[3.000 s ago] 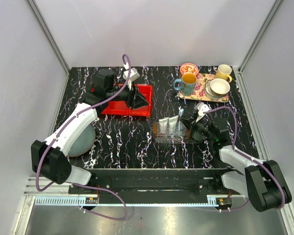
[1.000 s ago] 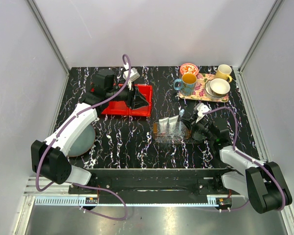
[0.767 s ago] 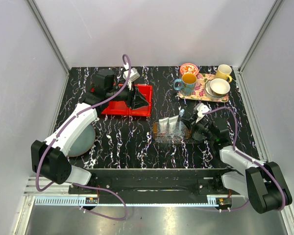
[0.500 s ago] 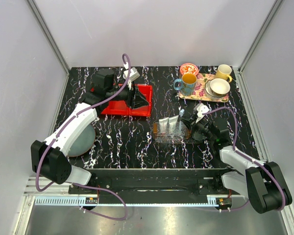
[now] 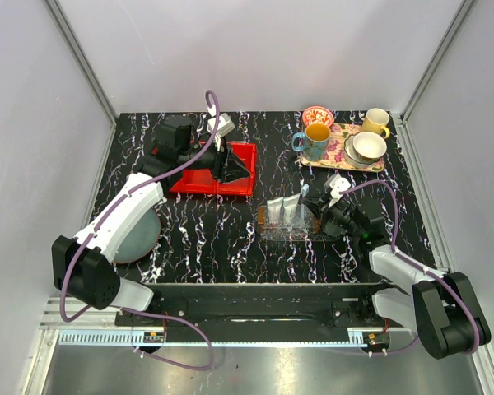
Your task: Prepare toiletry sets of a toothbrush and toothpaste on the tray
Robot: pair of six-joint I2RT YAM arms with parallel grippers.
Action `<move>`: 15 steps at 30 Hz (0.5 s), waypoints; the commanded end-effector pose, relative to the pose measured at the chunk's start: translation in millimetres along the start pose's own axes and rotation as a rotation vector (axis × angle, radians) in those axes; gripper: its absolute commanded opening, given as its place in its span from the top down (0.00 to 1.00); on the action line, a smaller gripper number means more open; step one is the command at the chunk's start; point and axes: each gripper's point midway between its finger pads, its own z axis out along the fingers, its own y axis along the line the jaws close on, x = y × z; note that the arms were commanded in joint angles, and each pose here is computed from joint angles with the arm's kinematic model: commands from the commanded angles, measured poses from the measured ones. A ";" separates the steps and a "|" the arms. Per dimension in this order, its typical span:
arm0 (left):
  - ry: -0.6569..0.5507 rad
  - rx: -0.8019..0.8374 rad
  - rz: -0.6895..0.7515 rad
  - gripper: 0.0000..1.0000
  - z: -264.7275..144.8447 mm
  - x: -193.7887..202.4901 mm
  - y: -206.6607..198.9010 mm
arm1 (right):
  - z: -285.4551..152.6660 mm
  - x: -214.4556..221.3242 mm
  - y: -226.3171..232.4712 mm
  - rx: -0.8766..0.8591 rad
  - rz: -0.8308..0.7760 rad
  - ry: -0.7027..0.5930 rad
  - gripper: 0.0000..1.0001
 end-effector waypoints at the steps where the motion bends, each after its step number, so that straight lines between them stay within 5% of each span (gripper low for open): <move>1: -0.054 0.024 0.064 0.53 -5.3 -26.0 -6.3 | 2.4 -19.6 -5.2 0.001 -0.057 -0.050 0.91; 15: -0.049 0.022 0.065 0.53 -5.0 -24.1 -6.1 | 2.9 -19.4 -6.5 0.009 -0.034 -0.039 1.00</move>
